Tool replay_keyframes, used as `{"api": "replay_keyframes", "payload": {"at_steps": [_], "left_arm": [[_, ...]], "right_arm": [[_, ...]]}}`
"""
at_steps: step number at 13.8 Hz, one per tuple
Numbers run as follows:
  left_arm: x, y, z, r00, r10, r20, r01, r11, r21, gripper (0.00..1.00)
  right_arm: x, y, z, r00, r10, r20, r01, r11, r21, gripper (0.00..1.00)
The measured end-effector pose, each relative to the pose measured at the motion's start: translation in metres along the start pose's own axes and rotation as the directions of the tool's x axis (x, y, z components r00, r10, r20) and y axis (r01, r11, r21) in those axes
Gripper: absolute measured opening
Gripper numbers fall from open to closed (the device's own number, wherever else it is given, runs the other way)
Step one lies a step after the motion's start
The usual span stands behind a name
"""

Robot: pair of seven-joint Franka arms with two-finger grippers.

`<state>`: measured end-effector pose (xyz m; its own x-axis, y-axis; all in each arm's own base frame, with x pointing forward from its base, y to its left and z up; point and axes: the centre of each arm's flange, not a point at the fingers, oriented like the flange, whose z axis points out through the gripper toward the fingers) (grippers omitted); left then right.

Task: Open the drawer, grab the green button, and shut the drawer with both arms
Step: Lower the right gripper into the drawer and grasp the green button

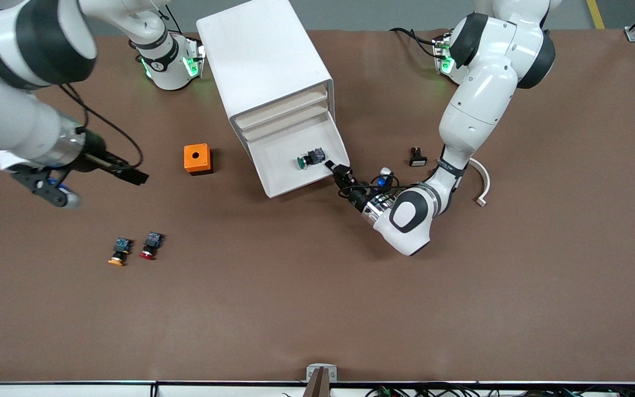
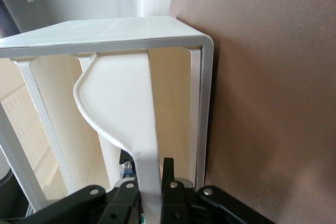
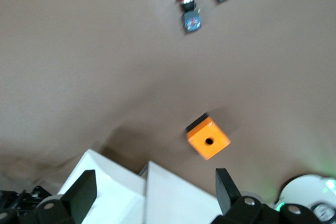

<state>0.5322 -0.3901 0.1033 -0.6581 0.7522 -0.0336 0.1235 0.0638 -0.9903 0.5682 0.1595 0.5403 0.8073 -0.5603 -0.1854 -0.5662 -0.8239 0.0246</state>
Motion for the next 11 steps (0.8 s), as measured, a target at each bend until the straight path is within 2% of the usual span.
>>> {"api": "replay_keyframes", "payload": {"at_steps": [1, 2, 7, 9, 10, 11], "left_arm": [[0.0, 0.0, -0.002, 1.0, 0.0, 0.003, 0.0, 1.0, -0.001, 0.16], [0.0, 0.001, -0.004, 1.0, 0.004, 0.008, -0.004, 1.0, -0.004, 0.23], [0.0, -0.001, -0.023, 0.98, 0.194, 0.035, -0.194, 0.981, -0.022, 0.74], [-0.005, -0.009, -0.036, 0.956, 0.29, 0.045, -0.289, 0.957, -0.041, 0.94], [-0.01, -0.015, -0.043, 0.934, 0.353, 0.048, -0.351, 0.935, -0.054, 0.99], [-0.015, -0.022, -0.049, 0.904, 0.425, 0.047, -0.421, 0.904, -0.067, 0.99]], "right_arm": [[-0.02, -0.018, 0.004, 1.0, 0.03, -0.006, -0.03, 1.0, -0.001, 1.0], [-0.039, -0.034, 0.012, 0.998, 0.061, -0.011, -0.061, 0.998, 0.003, 1.0], [-0.153, -0.118, 0.083, 0.981, 0.19, -0.047, -0.187, 0.981, 0.051, 1.0], [-0.198, -0.147, 0.121, 0.975, 0.215, -0.061, -0.211, 0.976, 0.059, 1.0], [-0.217, -0.16, 0.143, 0.972, 0.222, -0.076, -0.218, 0.974, 0.056, 1.0], [-0.233, -0.17, 0.165, 0.969, 0.227, -0.099, -0.223, 0.974, 0.05, 1.0]]}}
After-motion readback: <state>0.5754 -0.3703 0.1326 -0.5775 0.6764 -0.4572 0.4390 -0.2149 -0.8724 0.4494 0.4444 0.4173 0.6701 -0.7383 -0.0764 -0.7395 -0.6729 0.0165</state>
